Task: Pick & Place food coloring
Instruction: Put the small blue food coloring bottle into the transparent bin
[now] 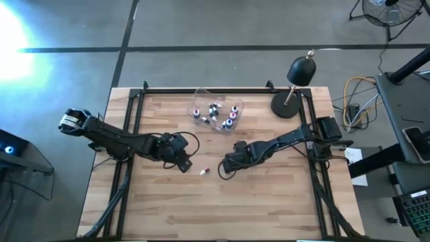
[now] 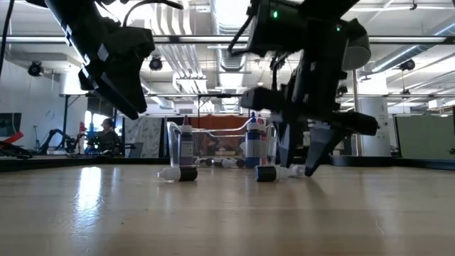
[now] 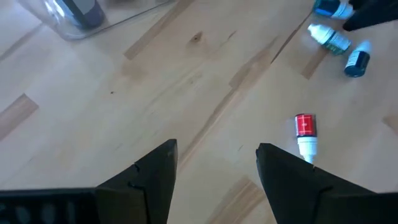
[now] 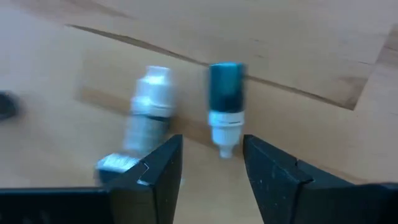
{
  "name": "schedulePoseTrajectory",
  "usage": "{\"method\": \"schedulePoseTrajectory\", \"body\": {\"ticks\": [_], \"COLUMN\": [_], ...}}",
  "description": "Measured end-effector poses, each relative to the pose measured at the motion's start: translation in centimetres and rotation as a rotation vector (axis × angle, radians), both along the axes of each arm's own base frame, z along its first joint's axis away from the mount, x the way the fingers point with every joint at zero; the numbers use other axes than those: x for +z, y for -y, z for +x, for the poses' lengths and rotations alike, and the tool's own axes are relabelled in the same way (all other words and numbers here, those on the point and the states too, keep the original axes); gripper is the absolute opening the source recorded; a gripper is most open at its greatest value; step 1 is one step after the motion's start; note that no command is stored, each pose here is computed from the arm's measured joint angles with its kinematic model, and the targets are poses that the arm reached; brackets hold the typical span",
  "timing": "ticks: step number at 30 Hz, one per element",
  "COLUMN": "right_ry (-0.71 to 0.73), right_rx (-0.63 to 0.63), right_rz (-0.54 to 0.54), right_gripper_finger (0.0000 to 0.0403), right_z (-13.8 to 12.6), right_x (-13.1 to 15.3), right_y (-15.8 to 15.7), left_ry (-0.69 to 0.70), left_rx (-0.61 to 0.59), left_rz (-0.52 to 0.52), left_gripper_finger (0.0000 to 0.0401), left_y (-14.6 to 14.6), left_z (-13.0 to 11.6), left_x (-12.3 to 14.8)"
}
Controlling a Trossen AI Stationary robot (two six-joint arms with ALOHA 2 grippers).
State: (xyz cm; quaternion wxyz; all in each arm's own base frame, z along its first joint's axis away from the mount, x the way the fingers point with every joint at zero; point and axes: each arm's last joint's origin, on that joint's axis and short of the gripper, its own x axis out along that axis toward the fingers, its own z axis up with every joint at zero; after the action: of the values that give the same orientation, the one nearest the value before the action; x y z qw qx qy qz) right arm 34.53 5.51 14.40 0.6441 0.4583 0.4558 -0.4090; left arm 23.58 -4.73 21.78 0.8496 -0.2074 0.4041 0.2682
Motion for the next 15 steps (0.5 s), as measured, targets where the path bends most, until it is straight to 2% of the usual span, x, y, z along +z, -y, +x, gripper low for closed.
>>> {"method": "schedulePoseTrajectory", "body": {"ticks": [9, 15], "right_ry": [-0.043, -0.054], "right_rx": [0.054, 0.205], "right_rz": [-0.023, -0.071], "right_gripper_finger": [0.015, 0.0153], "right_z": [0.15, 0.62], "right_x": [-0.77, -0.26], "right_y": [0.09, 0.5], "left_ry": [-0.006, -0.009], "left_rx": [-0.016, -0.022], "left_rz": [0.022, 0.03], "left_gripper_finger": [0.0195, 0.0195], "left_y": [-0.07, -0.15], "left_z": [0.02, 0.04], "left_x": [0.0, 0.01]}}
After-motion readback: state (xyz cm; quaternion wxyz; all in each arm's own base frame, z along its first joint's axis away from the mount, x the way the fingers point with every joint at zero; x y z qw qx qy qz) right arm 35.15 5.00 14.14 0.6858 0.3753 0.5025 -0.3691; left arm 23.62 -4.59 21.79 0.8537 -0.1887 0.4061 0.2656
